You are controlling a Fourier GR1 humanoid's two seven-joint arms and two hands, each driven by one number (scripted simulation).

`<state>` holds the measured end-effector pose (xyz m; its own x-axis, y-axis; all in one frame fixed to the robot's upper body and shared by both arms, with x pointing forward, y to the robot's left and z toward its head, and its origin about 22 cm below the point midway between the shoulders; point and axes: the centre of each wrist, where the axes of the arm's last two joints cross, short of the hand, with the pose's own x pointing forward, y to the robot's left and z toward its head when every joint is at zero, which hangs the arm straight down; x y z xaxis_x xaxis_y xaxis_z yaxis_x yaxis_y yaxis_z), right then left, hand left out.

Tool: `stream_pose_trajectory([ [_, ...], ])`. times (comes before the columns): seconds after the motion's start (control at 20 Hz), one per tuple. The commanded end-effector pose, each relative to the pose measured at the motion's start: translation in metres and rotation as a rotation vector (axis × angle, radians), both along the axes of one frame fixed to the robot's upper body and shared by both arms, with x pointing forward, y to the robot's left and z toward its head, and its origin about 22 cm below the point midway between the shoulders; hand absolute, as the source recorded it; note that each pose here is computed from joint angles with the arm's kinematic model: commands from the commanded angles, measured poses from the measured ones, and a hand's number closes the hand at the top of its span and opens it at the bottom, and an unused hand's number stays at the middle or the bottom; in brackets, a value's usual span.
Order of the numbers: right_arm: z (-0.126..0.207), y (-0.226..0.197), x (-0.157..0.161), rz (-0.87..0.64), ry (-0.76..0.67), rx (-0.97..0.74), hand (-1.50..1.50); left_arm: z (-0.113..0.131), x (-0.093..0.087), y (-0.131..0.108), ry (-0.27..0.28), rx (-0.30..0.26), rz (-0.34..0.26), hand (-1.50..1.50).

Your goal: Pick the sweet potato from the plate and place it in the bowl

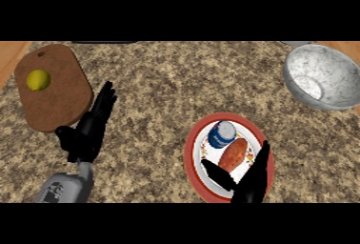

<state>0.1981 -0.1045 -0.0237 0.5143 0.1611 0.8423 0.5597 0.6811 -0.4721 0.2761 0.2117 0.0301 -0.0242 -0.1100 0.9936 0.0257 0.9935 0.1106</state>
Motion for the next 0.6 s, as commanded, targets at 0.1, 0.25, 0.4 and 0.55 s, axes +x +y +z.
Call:
stream_pose_trajectory([
  [0.1, -0.021, 0.012, -0.002, 0.004, 0.081, 0.03, -1.5, -0.005, -0.018, 0.005, 0.005, -0.008, -0.007, 0.0],
  [0.25, -0.022, 0.008, 0.012, 0.013, 0.056, 0.041, -1.5, 0.002, -0.016, -0.014, 0.009, 0.001, 0.004, 0.0],
  [0.4, -0.019, 0.002, 0.017, 0.162, 0.095, -0.032, 1.5, -0.011, -0.004, -0.005, 0.008, 0.001, -0.01, 0.0],
  [0.55, -0.024, 0.0, 0.023, 0.222, 0.126, -0.108, 1.5, 0.0, -0.006, -0.003, 0.0, 0.005, -0.003, 0.0],
])
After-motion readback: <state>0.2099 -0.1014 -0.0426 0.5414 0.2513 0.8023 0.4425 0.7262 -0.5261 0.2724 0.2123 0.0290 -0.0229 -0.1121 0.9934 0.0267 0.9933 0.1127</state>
